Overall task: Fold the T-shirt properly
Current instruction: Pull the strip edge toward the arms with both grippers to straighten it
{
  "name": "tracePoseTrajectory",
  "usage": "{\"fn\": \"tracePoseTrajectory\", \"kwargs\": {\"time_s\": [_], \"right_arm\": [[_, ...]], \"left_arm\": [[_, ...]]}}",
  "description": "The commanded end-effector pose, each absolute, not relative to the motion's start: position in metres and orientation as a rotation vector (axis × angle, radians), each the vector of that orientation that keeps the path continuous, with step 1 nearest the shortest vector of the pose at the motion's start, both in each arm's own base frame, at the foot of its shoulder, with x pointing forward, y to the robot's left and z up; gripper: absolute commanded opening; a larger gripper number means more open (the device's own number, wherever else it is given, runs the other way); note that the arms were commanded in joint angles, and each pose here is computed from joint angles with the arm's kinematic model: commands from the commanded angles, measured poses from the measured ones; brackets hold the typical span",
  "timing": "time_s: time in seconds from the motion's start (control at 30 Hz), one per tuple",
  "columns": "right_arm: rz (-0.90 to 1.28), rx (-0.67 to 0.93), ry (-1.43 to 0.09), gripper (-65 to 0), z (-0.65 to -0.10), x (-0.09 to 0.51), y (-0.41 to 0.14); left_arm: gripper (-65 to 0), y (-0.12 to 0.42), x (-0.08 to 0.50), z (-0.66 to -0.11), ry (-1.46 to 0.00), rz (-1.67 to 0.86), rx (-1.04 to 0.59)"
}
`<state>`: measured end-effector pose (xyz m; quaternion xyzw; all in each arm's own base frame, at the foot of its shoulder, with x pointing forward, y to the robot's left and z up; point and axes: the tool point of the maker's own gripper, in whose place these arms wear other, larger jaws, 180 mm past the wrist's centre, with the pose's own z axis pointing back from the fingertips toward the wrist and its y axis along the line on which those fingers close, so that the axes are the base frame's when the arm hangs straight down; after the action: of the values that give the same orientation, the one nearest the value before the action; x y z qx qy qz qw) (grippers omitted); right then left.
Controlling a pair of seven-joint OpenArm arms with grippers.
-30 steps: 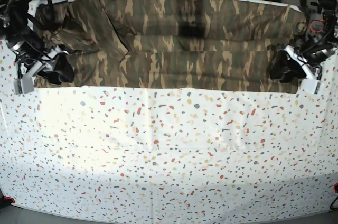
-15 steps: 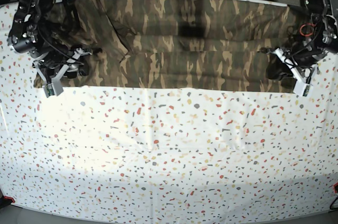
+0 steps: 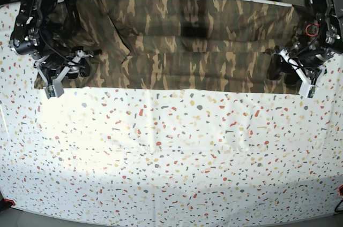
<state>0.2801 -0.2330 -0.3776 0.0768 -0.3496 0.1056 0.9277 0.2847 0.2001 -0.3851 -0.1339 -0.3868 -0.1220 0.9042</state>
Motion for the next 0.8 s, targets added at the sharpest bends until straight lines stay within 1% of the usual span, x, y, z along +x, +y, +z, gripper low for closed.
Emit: {"fn": "tracePoseTrajectory", "kwargs": {"time_s": [0.0,0.07,0.17,0.23,0.33,0.4,0.53,0.6,0.77], "right_arm": [[0.227,0.150,-0.751,-40.5,-0.364,0.291,-0.235],[0.229,0.147,-0.717,-40.0,-0.365,0.292,-0.235],[0.193,0.170,-0.728,-36.1,-0.361,0.297,-0.233],[0.178,0.177,-0.722,-36.1,-0.361,0.296,-0.233],[0.184,0.168,-0.636,-36.1,-0.371,0.284,-0.234],[0.184,0.166,-0.619,-36.1,-0.373,0.282,-0.235],[0.186,0.157,-0.602,-36.1,-0.373,0.281,-0.236],[0.191,0.118,-0.592,-36.1,-0.374,0.282,-0.243],[0.205,0.063,-0.580,-36.1,-0.369,0.283,-0.260]], "left_arm": [[-31.3,0.202,0.295,-0.374,-0.833,-0.293,-0.249],[-31.3,0.196,0.295,-0.382,-0.779,-0.348,-0.216],[-31.3,0.178,0.298,-0.388,-0.708,-0.386,-0.217],[-31.3,0.169,0.304,-0.389,-0.673,-0.392,-0.210],[-31.3,0.166,0.311,-0.388,-0.600,-0.392,-0.179],[-31.3,0.170,0.315,-0.385,-0.566,-0.386,-0.157],[-31.3,0.177,0.324,-0.377,-0.588,-0.378,-0.136],[-31.3,0.177,0.322,-0.379,-0.583,-0.377,-0.136],[-31.5,0.183,0.316,-0.393,-0.533,-0.362,-0.130]]}}
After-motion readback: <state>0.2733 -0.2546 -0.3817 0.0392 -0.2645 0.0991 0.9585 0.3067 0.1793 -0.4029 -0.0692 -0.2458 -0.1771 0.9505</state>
